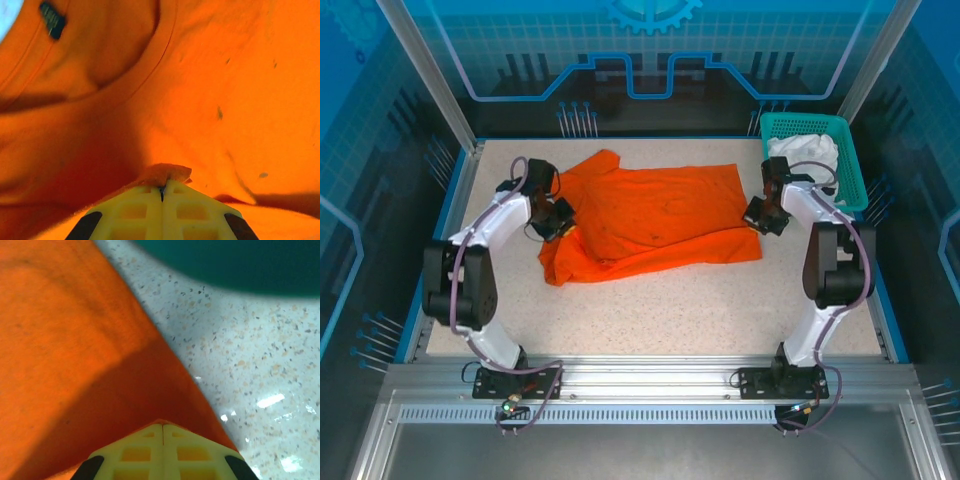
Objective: Fold and stack the t-shirts
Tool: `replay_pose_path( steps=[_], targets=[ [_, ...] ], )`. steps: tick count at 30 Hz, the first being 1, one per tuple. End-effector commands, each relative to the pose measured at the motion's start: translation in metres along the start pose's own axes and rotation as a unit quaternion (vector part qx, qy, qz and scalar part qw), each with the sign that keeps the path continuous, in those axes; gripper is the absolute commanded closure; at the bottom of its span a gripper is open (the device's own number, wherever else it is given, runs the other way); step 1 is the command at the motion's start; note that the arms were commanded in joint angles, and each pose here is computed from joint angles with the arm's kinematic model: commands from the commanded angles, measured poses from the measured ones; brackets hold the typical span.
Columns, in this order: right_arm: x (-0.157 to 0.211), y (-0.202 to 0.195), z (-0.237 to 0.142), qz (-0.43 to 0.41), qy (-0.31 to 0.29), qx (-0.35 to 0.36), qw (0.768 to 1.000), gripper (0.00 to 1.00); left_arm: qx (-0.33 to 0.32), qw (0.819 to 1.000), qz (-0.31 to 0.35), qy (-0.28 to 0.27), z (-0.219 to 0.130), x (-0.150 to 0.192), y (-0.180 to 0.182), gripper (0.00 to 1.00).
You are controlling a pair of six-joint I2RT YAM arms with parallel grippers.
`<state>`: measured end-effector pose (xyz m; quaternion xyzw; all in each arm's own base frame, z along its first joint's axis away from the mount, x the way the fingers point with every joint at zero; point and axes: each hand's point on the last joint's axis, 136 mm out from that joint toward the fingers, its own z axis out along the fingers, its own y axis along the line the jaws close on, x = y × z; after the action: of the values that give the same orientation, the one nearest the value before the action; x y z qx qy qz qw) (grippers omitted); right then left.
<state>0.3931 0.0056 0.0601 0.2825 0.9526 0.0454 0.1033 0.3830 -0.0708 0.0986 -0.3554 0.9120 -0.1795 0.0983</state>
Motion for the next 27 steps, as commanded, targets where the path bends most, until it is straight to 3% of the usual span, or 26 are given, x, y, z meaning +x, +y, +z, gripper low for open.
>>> replay_pose_path(
  steps=[1, 6, 9, 10, 11, 14, 15, 20, 27],
  targets=[
    [-0.006, -0.010, 0.007, 0.013, 0.015, 0.023, 1.000, 1.00, -0.010, 1.000, 0.018, 0.005, -0.003, -0.019, -0.003, 1.00],
    [-0.010, -0.019, 0.022, 0.022, 0.030, 0.041, 0.998, 1.00, -0.026, 0.999, 0.018, 0.007, 0.006, -0.038, -0.010, 0.90],
    [-0.011, -0.020, 0.026, 0.027, 0.035, 0.039, 0.998, 1.00, -0.031, 0.999, 0.016, 0.009, 0.008, -0.047, -0.014, 0.75],
    [-0.011, -0.020, 0.026, 0.029, 0.037, 0.037, 0.998, 1.00, -0.030, 0.999, 0.017, 0.008, 0.007, -0.049, -0.016, 0.66],
    [-0.010, -0.020, 0.026, 0.030, 0.039, 0.035, 0.998, 0.94, -0.031, 0.999, 0.017, 0.004, 0.004, -0.051, -0.016, 0.57],
    [-0.013, -0.019, 0.020, 0.037, 0.031, 0.020, 0.999, 0.63, -0.039, 0.999, 0.022, -0.030, -0.017, -0.056, -0.011, 0.37],
    [-0.014, -0.018, 0.015, 0.039, 0.028, 0.012, 0.999, 0.58, -0.039, 0.998, 0.020, -0.045, -0.027, -0.055, -0.009, 0.32],
    [-0.016, -0.014, -0.008, 0.031, 0.006, -0.022, 0.999, 0.43, -0.021, 0.995, -0.019, -0.095, -0.056, -0.026, 0.027, 0.24],
    [0.033, -0.003, -0.008, 0.024, 0.023, -0.122, 0.992, 0.43, 0.029, 0.996, -0.049, -0.062, -0.051, 0.036, 0.072, 0.25]
  ],
)
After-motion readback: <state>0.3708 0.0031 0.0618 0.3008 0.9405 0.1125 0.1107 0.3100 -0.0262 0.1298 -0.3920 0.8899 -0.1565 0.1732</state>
